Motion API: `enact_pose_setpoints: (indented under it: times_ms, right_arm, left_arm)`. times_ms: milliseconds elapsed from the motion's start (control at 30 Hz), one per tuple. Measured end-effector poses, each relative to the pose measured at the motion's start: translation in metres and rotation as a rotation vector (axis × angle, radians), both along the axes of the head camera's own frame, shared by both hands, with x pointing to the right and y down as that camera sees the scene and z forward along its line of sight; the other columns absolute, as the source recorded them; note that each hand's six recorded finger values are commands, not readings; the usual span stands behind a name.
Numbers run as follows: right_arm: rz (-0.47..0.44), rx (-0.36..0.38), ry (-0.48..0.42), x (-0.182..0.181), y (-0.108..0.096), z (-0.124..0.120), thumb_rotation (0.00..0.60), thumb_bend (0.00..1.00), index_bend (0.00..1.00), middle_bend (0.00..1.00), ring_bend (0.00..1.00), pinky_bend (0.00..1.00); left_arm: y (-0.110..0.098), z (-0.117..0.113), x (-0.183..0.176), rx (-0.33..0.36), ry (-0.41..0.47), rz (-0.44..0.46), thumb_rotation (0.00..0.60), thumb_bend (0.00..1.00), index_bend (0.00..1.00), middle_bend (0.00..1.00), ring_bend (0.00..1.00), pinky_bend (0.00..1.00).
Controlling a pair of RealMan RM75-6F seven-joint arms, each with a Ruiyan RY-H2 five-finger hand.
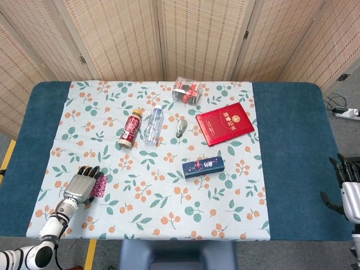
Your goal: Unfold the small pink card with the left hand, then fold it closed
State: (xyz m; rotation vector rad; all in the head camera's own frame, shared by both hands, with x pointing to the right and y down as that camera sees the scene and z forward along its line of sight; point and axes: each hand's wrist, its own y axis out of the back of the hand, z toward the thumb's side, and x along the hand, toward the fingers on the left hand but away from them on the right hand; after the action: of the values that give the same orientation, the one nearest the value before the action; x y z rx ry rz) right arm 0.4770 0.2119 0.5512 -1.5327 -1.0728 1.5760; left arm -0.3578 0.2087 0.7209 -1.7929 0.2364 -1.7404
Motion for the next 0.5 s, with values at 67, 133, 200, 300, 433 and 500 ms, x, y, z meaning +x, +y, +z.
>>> enact_pose_setpoints:
  times_ms: [67, 133, 200, 300, 433, 500]
  right_arm:
    - [0.002, -0.001, 0.000, 0.000, 0.000, 0.000, 0.600, 0.32, 0.00, 0.00, 0.00, 0.00]
    - [0.002, 0.000, -0.001, 0.000, 0.000, 0.000, 0.600, 0.32, 0.00, 0.00, 0.00, 0.00]
    - [0.002, 0.000, 0.000, 0.001, 0.000, 0.000, 0.600, 0.32, 0.00, 0.00, 0.00, 0.00]
    - [0.002, 0.001, 0.002, 0.001, 0.000, -0.001, 0.600, 0.32, 0.00, 0.00, 0.00, 0.00]
    - [0.002, 0.002, 0.001, 0.001, -0.001, 0.000, 0.600, 0.32, 0.00, 0.00, 0.00, 0.00]
    - [0.001, 0.000, 0.000, 0.001, -0.001, 0.000, 0.600, 0.32, 0.00, 0.00, 0.00, 0.00]
  left_arm:
    - [0.000, 0.001, 0.002, -0.001, 0.002, 0.002, 0.600, 0.34, 0.17, 0.00, 0.00, 0.00]
    - [0.000, 0.002, 0.003, -0.001, 0.004, 0.003, 0.600, 0.34, 0.21, 0.00, 0.00, 0.00]
    - [0.000, 0.001, 0.005, 0.004, 0.008, 0.002, 0.600, 0.34, 0.23, 0.00, 0.00, 0.00]
    - [0.000, -0.003, 0.008, 0.016, 0.021, 0.000, 0.600, 0.34, 0.24, 0.00, 0.00, 0.00]
    - [0.001, -0.011, 0.011, 0.035, 0.041, -0.007, 0.600, 0.34, 0.23, 0.00, 0.00, 0.00]
    - [0.001, -0.016, 0.011, 0.044, 0.051, -0.014, 0.600, 0.34, 0.23, 0.00, 0.00, 0.00]
